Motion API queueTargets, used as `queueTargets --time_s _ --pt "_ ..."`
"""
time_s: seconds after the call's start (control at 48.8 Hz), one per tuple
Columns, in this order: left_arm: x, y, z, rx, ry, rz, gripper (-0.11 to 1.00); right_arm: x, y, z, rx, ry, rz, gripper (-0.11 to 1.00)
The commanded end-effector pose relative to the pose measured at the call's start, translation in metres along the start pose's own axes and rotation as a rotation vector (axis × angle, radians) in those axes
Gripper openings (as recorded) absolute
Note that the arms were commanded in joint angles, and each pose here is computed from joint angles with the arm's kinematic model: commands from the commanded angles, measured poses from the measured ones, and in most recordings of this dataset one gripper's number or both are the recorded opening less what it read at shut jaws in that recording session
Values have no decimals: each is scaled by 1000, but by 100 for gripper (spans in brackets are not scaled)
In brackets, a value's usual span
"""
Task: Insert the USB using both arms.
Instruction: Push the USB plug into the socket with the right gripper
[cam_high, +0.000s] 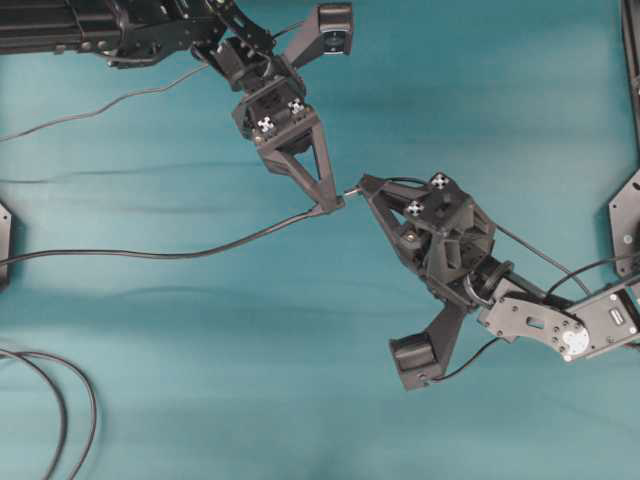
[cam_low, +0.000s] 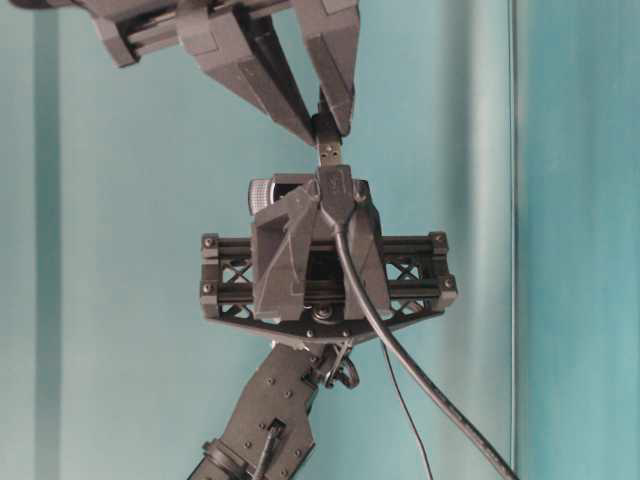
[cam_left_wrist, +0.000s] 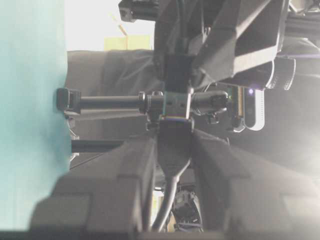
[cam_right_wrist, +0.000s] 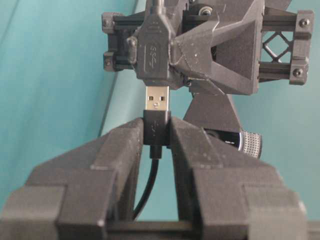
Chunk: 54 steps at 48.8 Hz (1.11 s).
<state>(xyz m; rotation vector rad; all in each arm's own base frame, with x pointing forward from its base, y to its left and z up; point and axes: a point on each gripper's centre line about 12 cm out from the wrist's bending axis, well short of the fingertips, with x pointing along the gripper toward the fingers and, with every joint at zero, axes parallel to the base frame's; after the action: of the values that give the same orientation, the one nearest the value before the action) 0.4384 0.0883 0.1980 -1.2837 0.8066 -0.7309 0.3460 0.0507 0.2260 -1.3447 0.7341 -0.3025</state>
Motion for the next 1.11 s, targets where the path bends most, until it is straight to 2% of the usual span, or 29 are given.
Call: queueTargets --time_s 0.0,0.84,1.085 --pt "-4 -13 6 21 -20 -13 15 -2 -12 4 26 -13 -25 19" --pt "-4 -11 8 18 -24 -10 15 -2 -10 4 23 -14 -22 19" --pt "-4 -11 14 32 -28 -10 15 -1 -9 5 22 -20 -17 19"
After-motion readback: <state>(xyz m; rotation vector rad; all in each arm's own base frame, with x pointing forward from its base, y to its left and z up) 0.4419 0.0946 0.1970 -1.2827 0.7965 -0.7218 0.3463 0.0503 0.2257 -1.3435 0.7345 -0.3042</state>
